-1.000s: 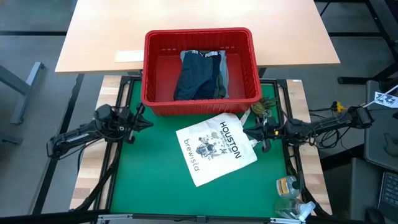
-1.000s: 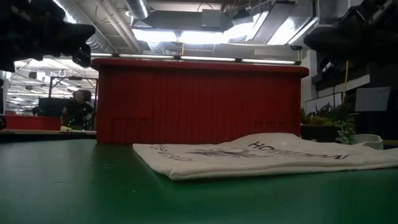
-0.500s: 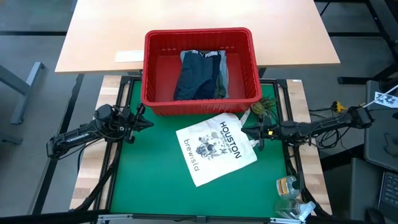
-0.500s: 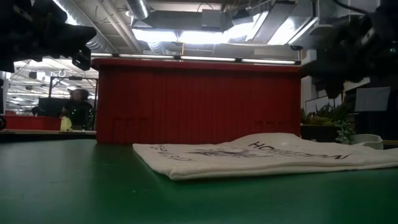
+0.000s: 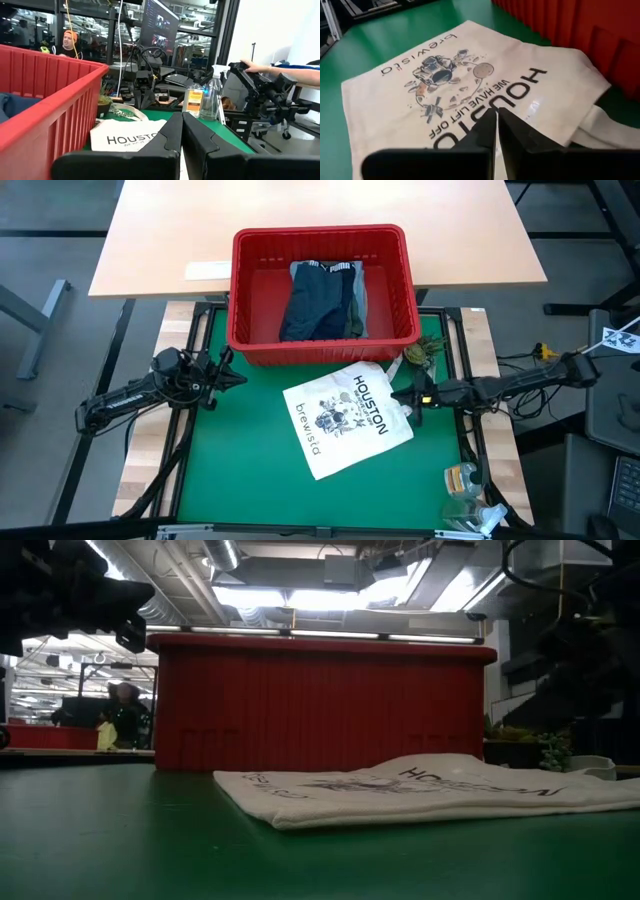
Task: Fold Laundry from Bin
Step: Return to home position
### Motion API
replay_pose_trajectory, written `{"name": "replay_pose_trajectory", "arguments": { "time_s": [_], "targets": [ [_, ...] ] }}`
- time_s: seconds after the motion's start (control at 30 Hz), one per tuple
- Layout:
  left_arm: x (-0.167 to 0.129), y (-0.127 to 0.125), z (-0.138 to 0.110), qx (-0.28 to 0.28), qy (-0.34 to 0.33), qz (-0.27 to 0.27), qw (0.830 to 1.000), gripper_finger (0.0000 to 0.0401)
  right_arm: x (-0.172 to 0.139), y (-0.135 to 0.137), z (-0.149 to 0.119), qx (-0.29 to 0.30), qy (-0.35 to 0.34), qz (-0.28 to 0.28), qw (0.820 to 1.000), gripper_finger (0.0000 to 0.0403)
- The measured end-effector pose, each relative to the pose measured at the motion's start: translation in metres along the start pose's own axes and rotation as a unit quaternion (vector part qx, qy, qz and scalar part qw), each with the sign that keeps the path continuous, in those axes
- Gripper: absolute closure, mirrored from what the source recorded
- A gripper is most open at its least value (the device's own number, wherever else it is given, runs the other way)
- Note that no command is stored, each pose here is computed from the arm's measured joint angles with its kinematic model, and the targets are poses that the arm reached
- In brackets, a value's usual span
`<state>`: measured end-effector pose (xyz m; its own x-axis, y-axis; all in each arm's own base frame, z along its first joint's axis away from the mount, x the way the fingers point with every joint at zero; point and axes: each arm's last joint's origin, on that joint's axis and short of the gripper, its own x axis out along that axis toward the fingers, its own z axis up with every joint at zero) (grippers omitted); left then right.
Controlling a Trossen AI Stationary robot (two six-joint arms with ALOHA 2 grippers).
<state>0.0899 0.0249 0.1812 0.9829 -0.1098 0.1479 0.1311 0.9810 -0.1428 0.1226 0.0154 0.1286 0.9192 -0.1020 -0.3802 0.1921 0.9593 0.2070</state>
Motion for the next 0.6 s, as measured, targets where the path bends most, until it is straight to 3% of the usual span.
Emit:
{"name": "replay_pose_trajectory", "arguments": {
  "time_s": [0.1, 0.6],
  "targets": [
    [0.0, -0.001, 0.0, 0.0, -0.001, -0.002, 1.0, 0.0399, -0.005, -0.001, 0.0, 0.001, -0.002, 0.004, 1.0, 0.0381],
    [0.006, -0.016, -0.003, -0.015, 0.007, -0.072, 0.997, 0.0399, -0.028, 0.001, 0.023, 0.043, -0.145, 0.062, 0.987, 0.0381]
  ]
}}
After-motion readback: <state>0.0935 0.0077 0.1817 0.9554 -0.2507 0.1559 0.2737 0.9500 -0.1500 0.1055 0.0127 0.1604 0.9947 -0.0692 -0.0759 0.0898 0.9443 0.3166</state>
